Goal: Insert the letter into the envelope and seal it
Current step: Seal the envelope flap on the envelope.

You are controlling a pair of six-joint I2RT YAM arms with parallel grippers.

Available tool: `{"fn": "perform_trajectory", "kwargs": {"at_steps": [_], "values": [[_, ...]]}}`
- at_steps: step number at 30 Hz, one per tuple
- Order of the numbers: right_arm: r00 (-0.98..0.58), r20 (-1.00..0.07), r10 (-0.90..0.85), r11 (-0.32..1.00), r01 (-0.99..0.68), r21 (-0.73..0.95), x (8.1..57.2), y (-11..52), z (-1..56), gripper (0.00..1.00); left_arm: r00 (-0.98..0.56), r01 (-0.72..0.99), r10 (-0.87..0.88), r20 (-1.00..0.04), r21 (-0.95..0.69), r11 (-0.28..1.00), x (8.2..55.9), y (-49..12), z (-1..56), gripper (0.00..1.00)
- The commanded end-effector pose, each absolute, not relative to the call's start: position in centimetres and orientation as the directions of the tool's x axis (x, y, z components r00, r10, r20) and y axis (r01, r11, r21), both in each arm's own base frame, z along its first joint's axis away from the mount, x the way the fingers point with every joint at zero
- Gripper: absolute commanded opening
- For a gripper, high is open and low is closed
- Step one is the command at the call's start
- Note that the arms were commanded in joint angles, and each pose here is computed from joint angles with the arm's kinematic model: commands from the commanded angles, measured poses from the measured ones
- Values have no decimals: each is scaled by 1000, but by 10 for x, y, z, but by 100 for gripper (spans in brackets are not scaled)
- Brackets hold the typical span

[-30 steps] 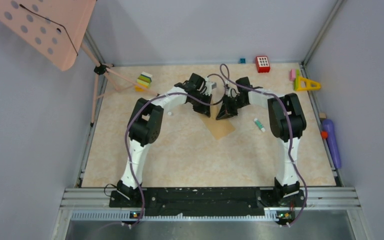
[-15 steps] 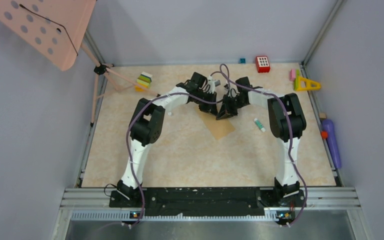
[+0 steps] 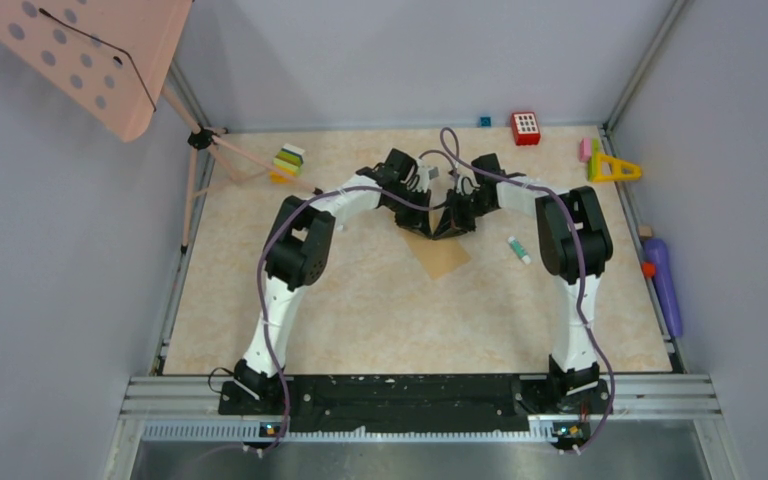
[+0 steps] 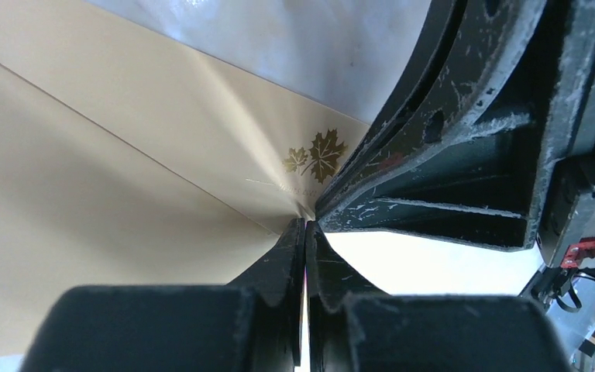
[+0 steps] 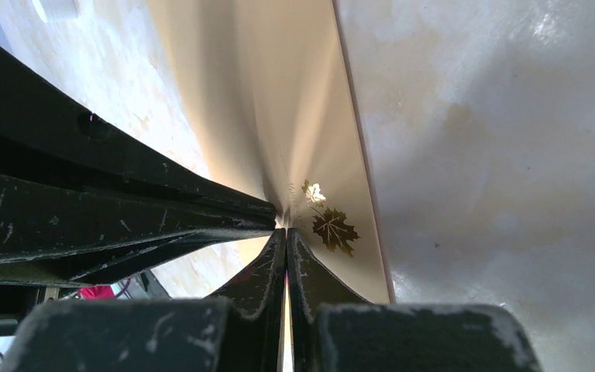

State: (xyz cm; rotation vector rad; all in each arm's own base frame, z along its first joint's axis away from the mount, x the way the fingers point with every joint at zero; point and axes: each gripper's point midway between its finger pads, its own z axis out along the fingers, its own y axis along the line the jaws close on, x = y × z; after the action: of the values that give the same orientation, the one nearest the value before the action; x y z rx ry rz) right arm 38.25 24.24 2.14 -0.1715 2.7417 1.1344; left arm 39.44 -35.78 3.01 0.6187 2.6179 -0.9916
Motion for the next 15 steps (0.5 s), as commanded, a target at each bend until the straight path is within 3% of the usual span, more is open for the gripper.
{"fn": "perform_trajectory", "kwargs": {"at_steps": [1, 15], "values": [[-976, -208, -56, 784, -172, 597, 381, 230, 1, 0, -863, 473, 294, -412, -452, 756, 414, -347, 8, 5], [-976, -211, -61, 786, -177, 593, 381, 230, 3, 0, -861, 446, 260, -436, -404, 799, 432, -327, 14, 4]]}}
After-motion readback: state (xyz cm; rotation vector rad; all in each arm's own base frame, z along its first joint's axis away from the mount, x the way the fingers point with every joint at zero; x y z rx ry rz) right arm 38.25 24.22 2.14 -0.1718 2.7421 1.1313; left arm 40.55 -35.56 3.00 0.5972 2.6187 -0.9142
